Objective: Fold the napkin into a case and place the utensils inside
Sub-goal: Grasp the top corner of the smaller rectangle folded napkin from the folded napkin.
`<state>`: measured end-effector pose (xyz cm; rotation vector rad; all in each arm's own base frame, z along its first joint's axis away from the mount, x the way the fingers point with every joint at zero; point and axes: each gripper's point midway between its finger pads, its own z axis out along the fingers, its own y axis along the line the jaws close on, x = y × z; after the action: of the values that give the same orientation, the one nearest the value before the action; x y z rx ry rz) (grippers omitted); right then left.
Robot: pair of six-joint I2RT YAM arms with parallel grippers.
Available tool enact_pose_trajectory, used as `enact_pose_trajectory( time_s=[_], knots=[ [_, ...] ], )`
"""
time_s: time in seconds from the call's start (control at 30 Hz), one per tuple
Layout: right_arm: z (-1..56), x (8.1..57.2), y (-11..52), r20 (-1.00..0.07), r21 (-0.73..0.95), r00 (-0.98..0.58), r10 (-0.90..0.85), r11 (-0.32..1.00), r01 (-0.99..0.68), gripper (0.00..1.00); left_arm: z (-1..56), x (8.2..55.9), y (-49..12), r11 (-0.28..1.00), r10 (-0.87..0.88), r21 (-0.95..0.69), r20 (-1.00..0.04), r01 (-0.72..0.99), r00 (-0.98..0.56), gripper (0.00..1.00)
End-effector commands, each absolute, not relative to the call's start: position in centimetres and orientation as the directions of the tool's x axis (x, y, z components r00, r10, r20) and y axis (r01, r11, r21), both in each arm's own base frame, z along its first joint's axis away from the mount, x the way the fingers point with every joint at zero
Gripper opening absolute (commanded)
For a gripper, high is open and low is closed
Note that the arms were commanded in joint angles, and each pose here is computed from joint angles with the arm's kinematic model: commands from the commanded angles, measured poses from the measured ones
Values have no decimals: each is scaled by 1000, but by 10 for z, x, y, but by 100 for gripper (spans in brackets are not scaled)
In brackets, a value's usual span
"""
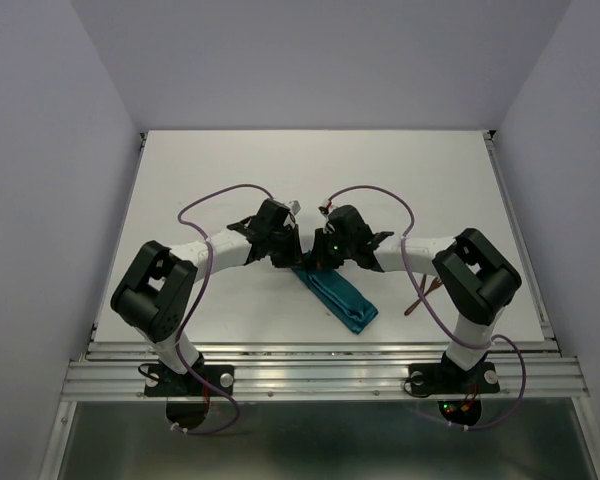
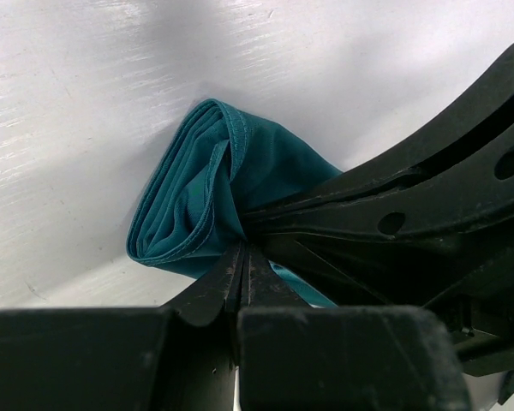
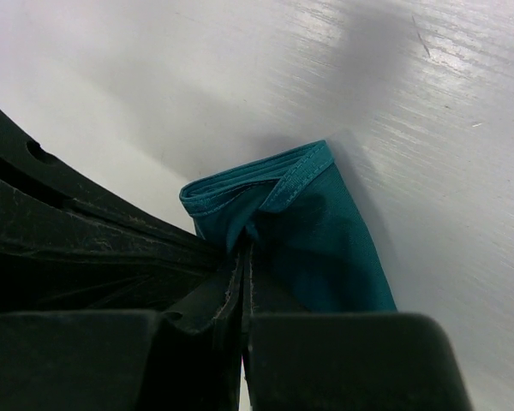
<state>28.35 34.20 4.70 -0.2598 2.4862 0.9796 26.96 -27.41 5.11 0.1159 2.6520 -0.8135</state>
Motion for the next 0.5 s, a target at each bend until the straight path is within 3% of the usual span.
enact_pose_trajectory(
  time_s=[0.0, 0.47],
  knots=[
    [68, 281, 366, -530, 645, -847, -38, 631, -431, 1, 75, 282, -287, 795, -24, -558, -420, 237, -907, 0],
    [24, 283, 366, -436, 652, -900, -10, 686, -324, 1, 70, 276, -289, 780, 0, -572, -409, 256, -913, 0]
  ],
)
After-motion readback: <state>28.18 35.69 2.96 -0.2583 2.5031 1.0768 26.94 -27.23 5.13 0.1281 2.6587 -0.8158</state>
